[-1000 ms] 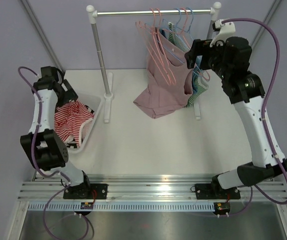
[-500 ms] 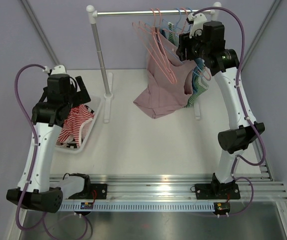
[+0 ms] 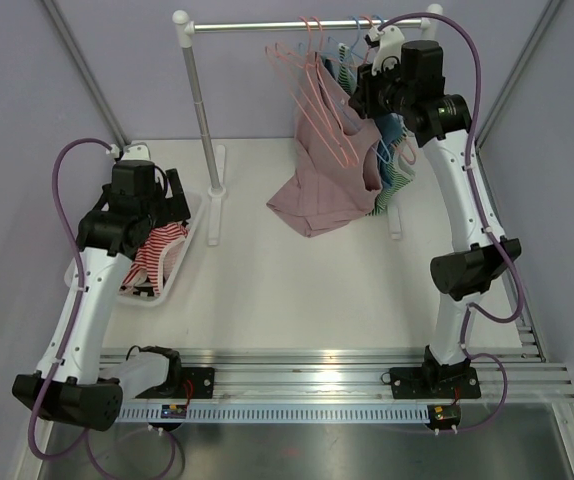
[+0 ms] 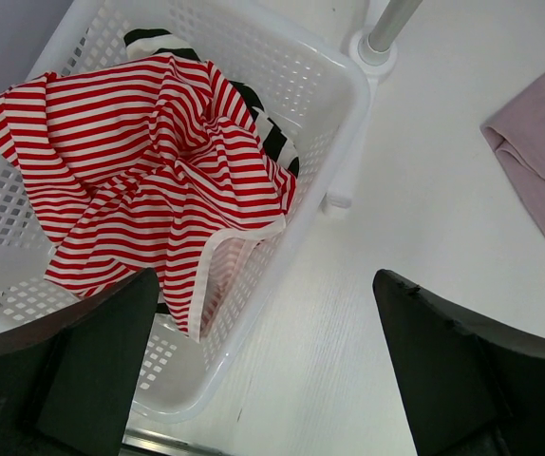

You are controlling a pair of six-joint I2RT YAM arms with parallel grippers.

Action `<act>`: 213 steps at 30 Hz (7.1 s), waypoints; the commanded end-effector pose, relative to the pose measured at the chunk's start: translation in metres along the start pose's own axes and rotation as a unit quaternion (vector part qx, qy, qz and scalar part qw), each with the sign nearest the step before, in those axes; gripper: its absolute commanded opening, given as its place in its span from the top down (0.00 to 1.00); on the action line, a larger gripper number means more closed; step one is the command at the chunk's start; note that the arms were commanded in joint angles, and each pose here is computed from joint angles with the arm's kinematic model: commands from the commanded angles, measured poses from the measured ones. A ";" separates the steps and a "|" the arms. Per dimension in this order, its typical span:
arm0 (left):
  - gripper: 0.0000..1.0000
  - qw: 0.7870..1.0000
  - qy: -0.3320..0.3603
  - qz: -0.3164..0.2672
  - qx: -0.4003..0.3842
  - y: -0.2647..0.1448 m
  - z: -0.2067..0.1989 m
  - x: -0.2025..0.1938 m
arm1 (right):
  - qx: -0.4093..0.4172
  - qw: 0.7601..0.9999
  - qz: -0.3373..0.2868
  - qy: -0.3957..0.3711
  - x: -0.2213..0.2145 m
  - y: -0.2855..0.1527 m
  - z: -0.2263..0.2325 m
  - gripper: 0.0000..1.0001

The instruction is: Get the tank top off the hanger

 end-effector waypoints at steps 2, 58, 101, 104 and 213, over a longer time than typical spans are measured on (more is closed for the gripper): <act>0.01 0.999 -0.001 -0.046 -0.022 -0.014 -0.002 0.012 | 0.034 0.999 -0.015 0.018 0.007 0.002 0.007 0.70; 0.01 0.810 0.095 -0.328 -0.478 -0.172 -0.205 0.129 | 0.062 0.987 -0.118 0.086 -0.008 -0.286 0.084 1.00; 1.00 0.908 0.020 -0.353 -0.226 -0.109 -0.213 0.114 | 0.255 0.961 -0.096 0.056 -0.032 -0.290 0.114 1.00; 1.00 0.923 -0.011 -0.348 -0.164 -0.104 -0.194 0.114 | 0.286 0.953 -0.091 0.045 -0.035 -0.288 0.116 1.00; 0.01 0.971 0.122 -0.028 -0.204 -0.047 -0.119 -0.076 | -0.060 0.986 -0.103 0.116 0.015 0.024 0.106 0.53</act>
Point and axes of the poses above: each gripper's point midway between its finger pads, its own y axis out along the fingers, its own z axis along the line the jaws close on, x = y × z, the point moved 9 cm from there along -y, back along the fingers, and after that the axes turned 5 degrees about y, right-handed, at the moved point
